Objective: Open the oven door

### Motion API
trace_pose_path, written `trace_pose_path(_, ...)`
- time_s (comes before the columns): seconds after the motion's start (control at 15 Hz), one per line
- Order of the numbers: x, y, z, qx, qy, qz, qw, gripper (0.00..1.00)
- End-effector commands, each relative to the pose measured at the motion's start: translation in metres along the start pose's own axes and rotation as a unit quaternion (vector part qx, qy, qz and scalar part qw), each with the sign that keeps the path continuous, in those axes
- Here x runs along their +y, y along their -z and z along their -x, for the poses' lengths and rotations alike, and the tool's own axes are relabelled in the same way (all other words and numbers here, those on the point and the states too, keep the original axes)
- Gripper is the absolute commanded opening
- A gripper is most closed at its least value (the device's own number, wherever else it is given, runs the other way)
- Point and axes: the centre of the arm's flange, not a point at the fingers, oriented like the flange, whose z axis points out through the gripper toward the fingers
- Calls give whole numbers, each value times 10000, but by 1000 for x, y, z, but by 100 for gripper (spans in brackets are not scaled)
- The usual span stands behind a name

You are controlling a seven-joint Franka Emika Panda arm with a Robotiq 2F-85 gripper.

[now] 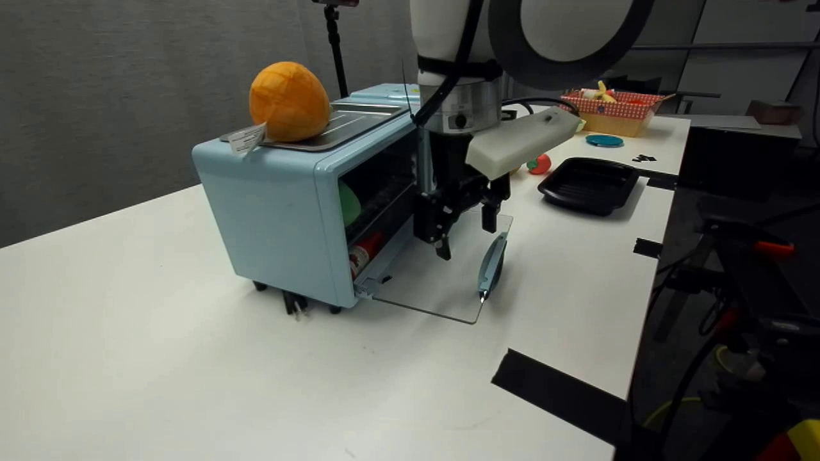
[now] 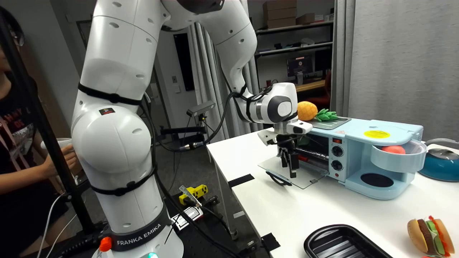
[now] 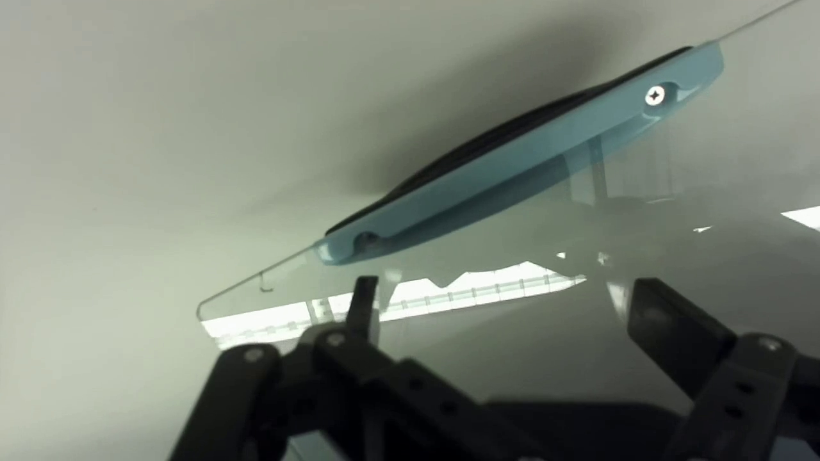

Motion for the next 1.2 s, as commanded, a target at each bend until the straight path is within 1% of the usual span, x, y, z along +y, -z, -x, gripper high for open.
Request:
trace_pose_path(0.0,5,-11,18,181,-166,21,9997,100)
trace_pose_path(0.27,12,-4,27,259,-334,4,9991,100)
trace_pose_path(0.6,15,3,30,354,-442,-56,9984,100)
trace_pose_path(1.13,17,16,20,539,-426,-55,9976,100)
